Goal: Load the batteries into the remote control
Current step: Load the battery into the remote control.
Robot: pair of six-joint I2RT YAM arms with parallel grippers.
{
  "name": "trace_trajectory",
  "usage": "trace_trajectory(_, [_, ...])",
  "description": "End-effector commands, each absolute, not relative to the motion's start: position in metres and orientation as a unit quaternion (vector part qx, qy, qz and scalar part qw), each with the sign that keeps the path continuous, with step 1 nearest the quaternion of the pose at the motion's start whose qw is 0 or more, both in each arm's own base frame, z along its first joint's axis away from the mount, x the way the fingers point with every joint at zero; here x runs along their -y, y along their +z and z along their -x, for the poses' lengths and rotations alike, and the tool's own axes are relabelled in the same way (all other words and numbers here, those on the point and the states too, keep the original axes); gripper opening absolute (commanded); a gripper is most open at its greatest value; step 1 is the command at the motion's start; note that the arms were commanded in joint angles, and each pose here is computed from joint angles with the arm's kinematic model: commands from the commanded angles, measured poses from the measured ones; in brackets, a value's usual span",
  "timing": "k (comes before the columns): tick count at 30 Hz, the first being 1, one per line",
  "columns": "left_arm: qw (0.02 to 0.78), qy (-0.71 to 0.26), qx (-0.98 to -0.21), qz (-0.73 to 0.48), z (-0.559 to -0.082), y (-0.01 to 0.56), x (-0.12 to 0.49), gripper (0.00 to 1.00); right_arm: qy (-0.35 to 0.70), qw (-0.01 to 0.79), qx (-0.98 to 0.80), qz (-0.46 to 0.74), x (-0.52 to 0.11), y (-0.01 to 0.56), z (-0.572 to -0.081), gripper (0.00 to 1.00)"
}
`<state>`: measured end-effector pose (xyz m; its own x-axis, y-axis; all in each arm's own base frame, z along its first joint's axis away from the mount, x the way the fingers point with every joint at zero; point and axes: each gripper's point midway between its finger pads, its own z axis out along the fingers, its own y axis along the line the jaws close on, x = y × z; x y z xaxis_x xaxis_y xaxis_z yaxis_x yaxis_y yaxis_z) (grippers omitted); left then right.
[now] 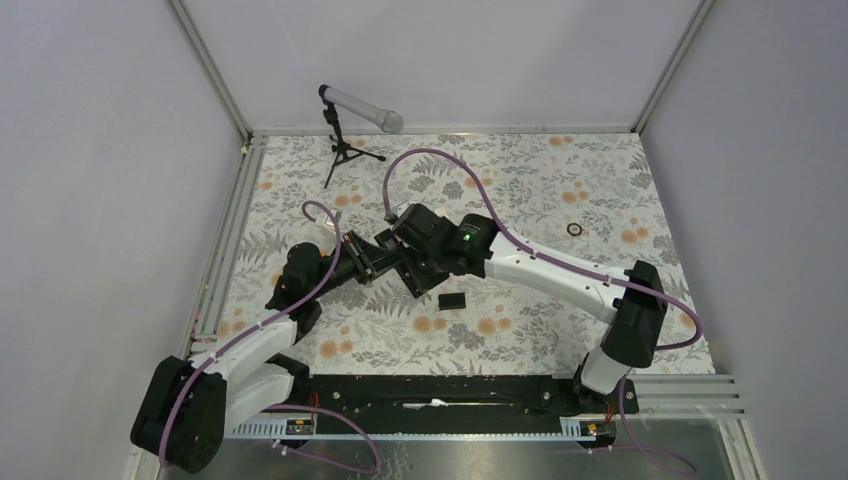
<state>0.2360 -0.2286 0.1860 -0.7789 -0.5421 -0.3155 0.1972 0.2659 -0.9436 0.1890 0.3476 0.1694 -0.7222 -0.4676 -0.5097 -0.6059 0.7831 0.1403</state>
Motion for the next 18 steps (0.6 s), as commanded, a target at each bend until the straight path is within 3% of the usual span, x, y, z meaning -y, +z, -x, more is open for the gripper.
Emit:
trace_trajectory(1, [0.344,-0.609,-0.708,0.097,-0.2382,0.2095,0.2291,0.00,0.136,0.246,-0.908,0.311,-0.3478,0.1806,-0.1940,0.12])
trace_trajectory(18, [0.340,-0.616,-0.705,0.086,-0.2359,0.2141,0.2315,0.00,0.120,0.222,-0.909,0.333,-0.3482,0.1721,-0.1918,0.18])
